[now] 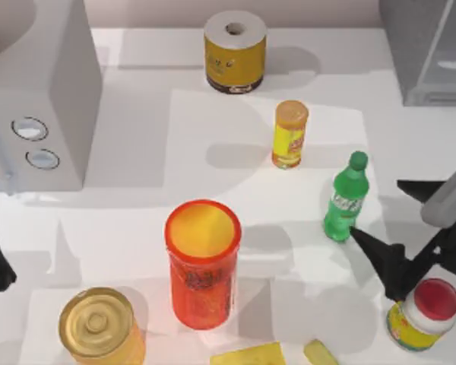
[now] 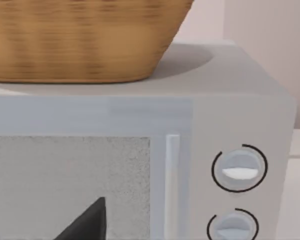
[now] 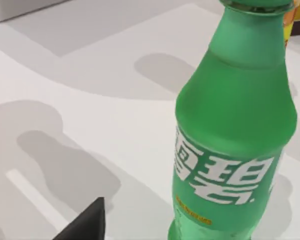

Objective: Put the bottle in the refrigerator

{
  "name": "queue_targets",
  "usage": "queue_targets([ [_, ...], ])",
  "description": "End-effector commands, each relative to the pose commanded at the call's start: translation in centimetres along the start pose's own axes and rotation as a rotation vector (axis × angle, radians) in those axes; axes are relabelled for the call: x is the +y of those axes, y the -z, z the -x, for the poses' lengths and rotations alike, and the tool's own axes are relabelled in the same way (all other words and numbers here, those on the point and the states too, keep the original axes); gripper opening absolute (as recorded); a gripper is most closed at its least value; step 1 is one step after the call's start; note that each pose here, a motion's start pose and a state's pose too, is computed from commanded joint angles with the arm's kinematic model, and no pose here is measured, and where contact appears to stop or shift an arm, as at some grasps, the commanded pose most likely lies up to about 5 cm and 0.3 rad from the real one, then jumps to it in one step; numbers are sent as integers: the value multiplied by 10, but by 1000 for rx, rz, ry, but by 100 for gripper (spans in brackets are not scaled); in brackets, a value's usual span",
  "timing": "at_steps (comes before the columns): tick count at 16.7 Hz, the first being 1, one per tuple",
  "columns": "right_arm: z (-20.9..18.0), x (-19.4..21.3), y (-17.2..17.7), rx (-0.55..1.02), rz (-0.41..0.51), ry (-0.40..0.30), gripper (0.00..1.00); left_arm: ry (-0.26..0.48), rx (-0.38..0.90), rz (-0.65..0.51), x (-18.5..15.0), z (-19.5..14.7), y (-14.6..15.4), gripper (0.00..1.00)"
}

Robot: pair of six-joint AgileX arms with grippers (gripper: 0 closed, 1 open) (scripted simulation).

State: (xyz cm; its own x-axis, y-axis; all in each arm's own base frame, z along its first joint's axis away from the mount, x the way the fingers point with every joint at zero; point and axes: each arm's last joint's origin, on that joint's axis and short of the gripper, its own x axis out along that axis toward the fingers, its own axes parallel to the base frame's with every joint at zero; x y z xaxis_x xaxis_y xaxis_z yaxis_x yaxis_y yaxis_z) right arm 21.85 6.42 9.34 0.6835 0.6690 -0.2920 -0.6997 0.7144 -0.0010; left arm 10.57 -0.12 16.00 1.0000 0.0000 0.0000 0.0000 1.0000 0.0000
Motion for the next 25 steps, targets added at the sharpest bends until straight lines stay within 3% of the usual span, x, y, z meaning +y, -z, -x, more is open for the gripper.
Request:
queue_targets([
  [7,-2,-3,-3,-9,-1,3,100,0,0,0,0,0,0,100],
  [15,-54,-8,-2,-2,-4,1,100,0,0,0,0,0,0,100],
  [21,-60,0,1,3,-1,-1,100,0,0,0,0,0,0,100],
  [25,-60,0,1,3,-1,-1,70,0,0,0,0,0,0,100],
])
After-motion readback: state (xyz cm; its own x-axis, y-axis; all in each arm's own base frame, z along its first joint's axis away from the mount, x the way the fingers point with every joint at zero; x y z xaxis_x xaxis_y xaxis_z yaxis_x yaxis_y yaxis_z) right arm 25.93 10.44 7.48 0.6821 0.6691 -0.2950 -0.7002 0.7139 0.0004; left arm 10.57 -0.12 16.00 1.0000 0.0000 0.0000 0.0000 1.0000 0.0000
